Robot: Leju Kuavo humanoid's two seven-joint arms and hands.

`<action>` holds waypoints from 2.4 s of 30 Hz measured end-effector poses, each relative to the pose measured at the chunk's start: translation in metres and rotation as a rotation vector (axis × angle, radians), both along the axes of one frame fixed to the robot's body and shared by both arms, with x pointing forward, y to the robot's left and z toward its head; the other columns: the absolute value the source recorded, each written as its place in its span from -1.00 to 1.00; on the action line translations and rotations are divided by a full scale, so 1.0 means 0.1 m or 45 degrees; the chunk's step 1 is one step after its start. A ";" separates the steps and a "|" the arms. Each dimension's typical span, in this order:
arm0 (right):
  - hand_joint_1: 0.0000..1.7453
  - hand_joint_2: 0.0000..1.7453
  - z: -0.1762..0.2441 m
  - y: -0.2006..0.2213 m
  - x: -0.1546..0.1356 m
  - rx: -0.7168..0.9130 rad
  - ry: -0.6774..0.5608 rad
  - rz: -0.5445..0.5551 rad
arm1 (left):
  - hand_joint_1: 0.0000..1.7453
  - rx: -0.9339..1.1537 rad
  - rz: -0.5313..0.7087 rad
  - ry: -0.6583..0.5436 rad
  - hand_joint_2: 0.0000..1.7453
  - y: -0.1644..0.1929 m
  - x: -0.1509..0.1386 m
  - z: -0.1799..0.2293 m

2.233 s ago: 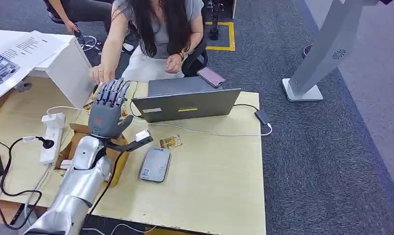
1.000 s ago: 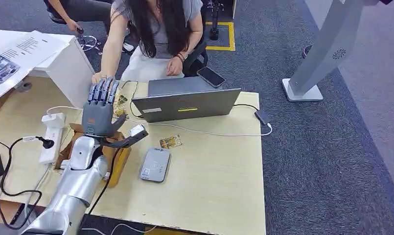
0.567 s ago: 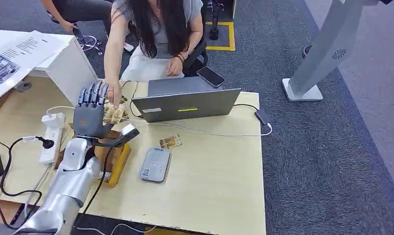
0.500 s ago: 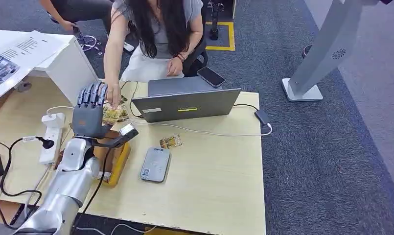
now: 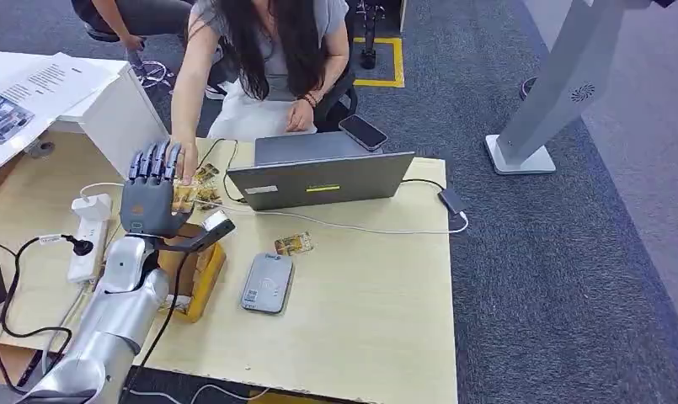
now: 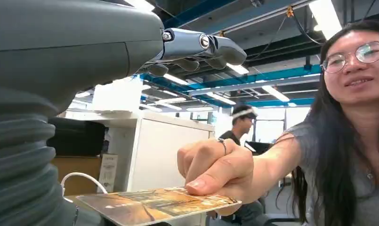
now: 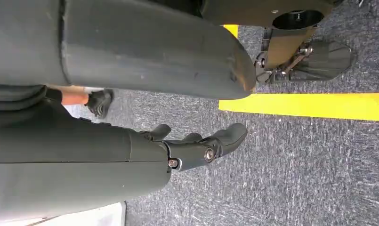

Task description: Pass the card to the sensor for recognition and then transmit it.

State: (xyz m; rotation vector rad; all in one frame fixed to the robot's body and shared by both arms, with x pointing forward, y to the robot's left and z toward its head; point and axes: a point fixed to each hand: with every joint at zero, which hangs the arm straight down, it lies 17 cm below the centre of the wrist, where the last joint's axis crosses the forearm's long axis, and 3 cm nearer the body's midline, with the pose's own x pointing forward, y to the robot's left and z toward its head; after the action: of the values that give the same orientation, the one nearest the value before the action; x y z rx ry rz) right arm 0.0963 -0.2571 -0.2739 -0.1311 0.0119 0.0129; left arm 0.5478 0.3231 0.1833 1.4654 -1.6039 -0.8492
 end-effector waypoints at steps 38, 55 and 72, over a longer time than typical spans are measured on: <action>-1.00 -1.00 0.00 0.00 0.00 0.002 -0.001 0.018 | 1.00 -0.024 -0.036 0.042 1.00 0.00 0.00 -0.15; -1.00 -1.00 0.00 0.01 0.01 0.003 -0.009 0.009 | 1.00 -0.091 -0.181 -0.084 1.00 -0.56 -0.12 0.18; -1.00 -1.00 0.00 0.00 0.05 -0.002 -0.021 -0.028 | 1.00 -0.043 -0.429 -0.129 1.00 -1.44 -0.49 0.37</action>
State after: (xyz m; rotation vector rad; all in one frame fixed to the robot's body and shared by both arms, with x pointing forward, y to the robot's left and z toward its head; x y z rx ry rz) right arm 0.1014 -0.2574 -0.2735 -0.1323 -0.0029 -0.0099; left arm 0.4985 0.1796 0.2204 1.2488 -1.9673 -0.9398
